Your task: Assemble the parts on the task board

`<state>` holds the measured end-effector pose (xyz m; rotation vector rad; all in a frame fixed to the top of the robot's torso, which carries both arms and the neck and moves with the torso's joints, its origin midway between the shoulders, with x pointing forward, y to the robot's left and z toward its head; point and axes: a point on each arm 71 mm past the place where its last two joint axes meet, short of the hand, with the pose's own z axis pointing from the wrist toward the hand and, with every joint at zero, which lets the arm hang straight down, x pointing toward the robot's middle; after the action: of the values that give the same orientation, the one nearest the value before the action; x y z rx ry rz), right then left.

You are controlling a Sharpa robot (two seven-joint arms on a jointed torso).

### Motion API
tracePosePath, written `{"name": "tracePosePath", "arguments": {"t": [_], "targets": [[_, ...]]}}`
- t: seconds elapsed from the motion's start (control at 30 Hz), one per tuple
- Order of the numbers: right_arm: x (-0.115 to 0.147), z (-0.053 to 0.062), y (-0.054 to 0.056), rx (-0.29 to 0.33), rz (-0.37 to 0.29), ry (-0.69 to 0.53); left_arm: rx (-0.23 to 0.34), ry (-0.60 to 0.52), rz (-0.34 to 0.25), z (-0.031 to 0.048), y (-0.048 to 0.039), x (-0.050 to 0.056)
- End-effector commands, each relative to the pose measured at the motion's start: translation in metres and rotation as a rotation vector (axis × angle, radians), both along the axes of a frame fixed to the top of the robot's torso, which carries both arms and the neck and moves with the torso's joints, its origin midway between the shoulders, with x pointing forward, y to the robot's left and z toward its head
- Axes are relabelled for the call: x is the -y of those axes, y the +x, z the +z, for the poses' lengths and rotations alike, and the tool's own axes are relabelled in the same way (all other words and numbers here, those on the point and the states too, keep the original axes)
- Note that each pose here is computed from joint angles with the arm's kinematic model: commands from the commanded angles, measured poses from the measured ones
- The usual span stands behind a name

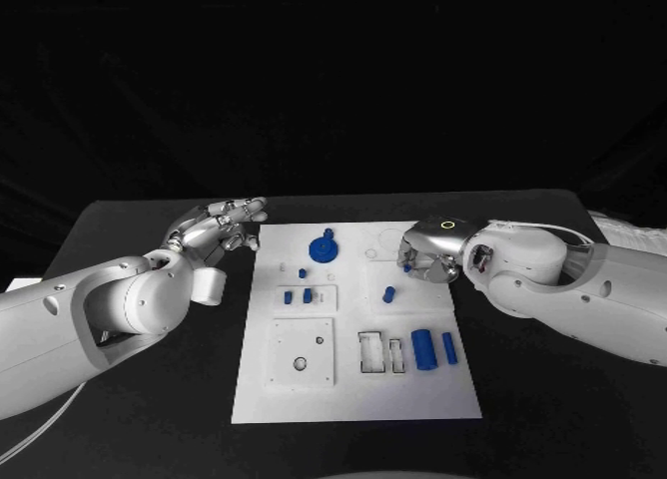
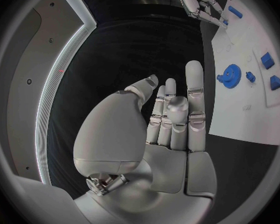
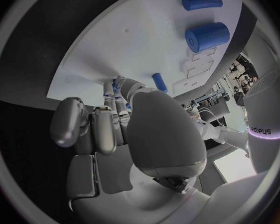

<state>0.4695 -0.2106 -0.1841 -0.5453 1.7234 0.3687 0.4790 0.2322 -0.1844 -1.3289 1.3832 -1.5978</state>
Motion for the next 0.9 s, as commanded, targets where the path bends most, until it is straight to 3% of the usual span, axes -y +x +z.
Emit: {"name": "tracePosePath", "arguments": {"t": [0.03,0.5,0.9], "targets": [[0.0008,-0.0076,-0.0012,-0.038,0.002,-0.041,0.007,-0.014,-0.009,0.0012,-0.0007,0.0015],[-0.0014,-0.0112,0.0,-0.056,-0.006,-0.061,0.004,-0.01,-0.002,0.0011,-0.0006,0.0014],[-0.008,-0.0048,-0.0041,0.012,0.005,-0.023,0.006,-0.007,-0.001,0.0011,-0.0005,0.0021]]}}
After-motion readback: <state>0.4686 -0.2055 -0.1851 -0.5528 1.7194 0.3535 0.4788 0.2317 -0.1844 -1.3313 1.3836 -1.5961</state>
